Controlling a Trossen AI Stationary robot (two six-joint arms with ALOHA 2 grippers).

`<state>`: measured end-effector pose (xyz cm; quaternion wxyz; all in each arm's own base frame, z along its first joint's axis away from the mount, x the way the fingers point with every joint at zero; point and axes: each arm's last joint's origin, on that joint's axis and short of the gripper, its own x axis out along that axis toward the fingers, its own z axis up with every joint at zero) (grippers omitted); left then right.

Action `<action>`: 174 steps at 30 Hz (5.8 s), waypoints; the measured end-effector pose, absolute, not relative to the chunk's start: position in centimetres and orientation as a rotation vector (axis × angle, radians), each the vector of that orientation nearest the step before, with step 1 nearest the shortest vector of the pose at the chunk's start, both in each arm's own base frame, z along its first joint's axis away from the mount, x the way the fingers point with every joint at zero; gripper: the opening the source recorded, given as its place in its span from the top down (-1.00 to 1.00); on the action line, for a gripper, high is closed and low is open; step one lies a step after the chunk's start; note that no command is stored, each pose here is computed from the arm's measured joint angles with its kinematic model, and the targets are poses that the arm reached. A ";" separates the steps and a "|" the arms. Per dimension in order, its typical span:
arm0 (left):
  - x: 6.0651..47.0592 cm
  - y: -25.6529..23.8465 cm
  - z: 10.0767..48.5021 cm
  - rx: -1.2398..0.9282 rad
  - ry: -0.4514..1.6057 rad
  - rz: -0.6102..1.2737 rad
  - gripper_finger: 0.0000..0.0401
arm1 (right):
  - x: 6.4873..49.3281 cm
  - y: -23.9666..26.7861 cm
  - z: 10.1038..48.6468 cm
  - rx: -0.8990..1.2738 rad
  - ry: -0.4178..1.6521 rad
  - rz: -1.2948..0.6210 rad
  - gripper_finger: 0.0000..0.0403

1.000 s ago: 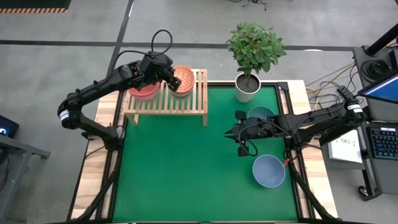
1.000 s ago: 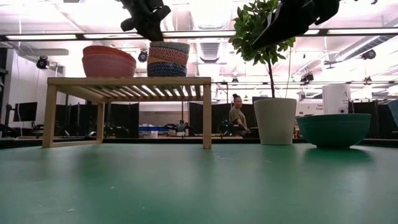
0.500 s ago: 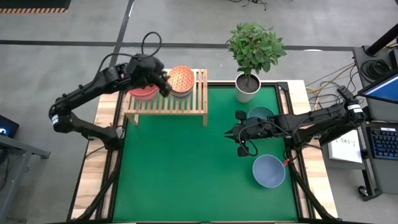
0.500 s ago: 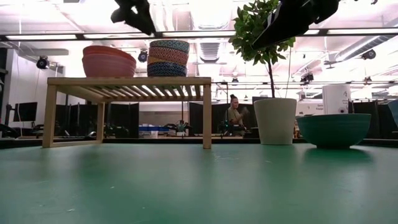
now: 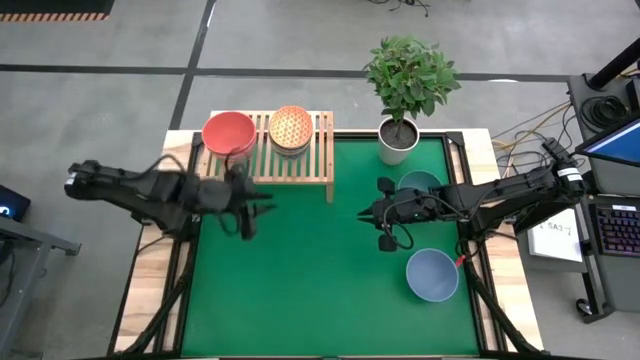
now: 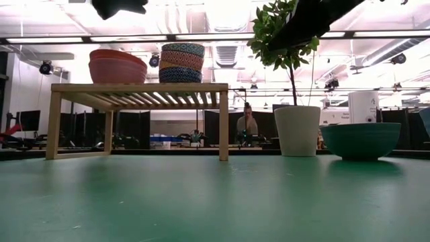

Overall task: Place and stack bowls onto a shelf
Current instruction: Stack the green bowl on top of the orange bowl on the shelf

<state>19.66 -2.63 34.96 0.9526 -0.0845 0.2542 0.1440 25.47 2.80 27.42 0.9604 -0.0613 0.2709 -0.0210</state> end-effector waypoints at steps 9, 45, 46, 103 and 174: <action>18.1 -7.0 30.3 -0.174 0.492 0.140 0.45 | 25.7 2.8 27.9 -0.104 0.492 -0.047 0.81; 16.3 -6.1 20.6 0.024 0.424 0.059 0.98 | 25.7 2.8 28.0 0.031 0.504 -0.077 0.81; 16.1 -5.9 20.5 0.021 0.405 0.064 0.97 | 25.6 2.8 28.2 0.041 0.517 -0.081 0.81; 13.6 -2.8 19.8 0.094 0.115 0.228 1.00 | 23.2 -4.9 22.9 0.544 1.277 -0.812 0.24; 23.4 -8.0 19.3 0.018 -0.041 -0.428 0.88 | 39.1 4.4 26.3 0.082 0.549 0.961 0.88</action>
